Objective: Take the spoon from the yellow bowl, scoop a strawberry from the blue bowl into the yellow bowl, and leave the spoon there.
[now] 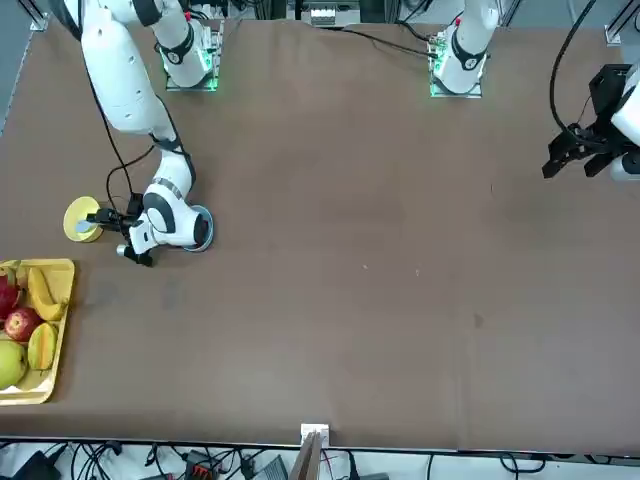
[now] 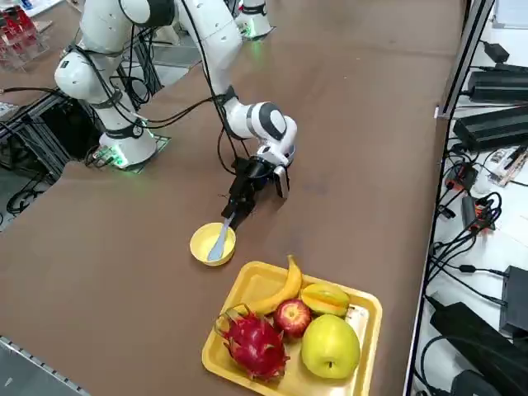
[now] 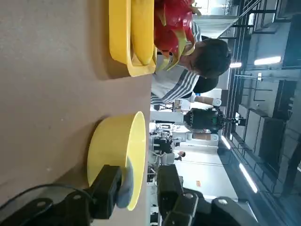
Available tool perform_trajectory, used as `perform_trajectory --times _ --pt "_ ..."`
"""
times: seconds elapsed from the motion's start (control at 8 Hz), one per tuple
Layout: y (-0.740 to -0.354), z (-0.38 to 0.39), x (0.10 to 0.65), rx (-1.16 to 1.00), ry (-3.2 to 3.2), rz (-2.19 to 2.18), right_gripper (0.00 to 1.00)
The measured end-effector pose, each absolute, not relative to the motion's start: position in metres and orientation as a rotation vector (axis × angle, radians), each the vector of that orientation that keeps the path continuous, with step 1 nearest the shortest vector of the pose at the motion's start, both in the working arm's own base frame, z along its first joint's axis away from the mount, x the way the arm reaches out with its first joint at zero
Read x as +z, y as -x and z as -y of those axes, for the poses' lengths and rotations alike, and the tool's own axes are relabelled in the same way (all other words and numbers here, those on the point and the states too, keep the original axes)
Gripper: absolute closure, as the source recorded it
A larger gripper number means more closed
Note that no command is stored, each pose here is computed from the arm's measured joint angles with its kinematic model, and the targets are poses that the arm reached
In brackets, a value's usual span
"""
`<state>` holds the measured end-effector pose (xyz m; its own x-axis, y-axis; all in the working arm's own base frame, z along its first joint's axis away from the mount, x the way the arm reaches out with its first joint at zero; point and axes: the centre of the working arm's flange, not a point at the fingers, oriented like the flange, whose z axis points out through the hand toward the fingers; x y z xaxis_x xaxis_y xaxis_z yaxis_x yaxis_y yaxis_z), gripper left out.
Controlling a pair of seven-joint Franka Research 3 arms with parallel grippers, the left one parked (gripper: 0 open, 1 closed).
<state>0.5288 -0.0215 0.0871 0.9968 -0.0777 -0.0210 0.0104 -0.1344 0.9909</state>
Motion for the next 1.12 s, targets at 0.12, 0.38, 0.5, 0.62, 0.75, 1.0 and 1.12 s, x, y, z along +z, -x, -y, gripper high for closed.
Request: perform_trajectory --times 0.12,0.38,0.5,0.62,0.75,1.0,1.12 --pt "-0.5289 0.0214 0.0871 -0.076 -1.704 0.051 0.51" --pt "-0.5288 0.0215 0.0870 -0.076 -1.704 0.051 0.54" --pt "-0.5288 0.0215 0.0870 -0.076 -1.704 0.051 0.61" --pt "-0.5288 0.0215 0.0870 -0.076 -1.704 0.051 0.63" --pt "-0.5289 0.0215 0.0870 -0.076 -1.704 0.051 0.66" --pt "-0.5308 0.0210 0.0881 -0.072 -1.705 0.054 0.76" --pt "-0.5333 0.0206 0.0898 -0.067 -1.704 0.058 0.85"
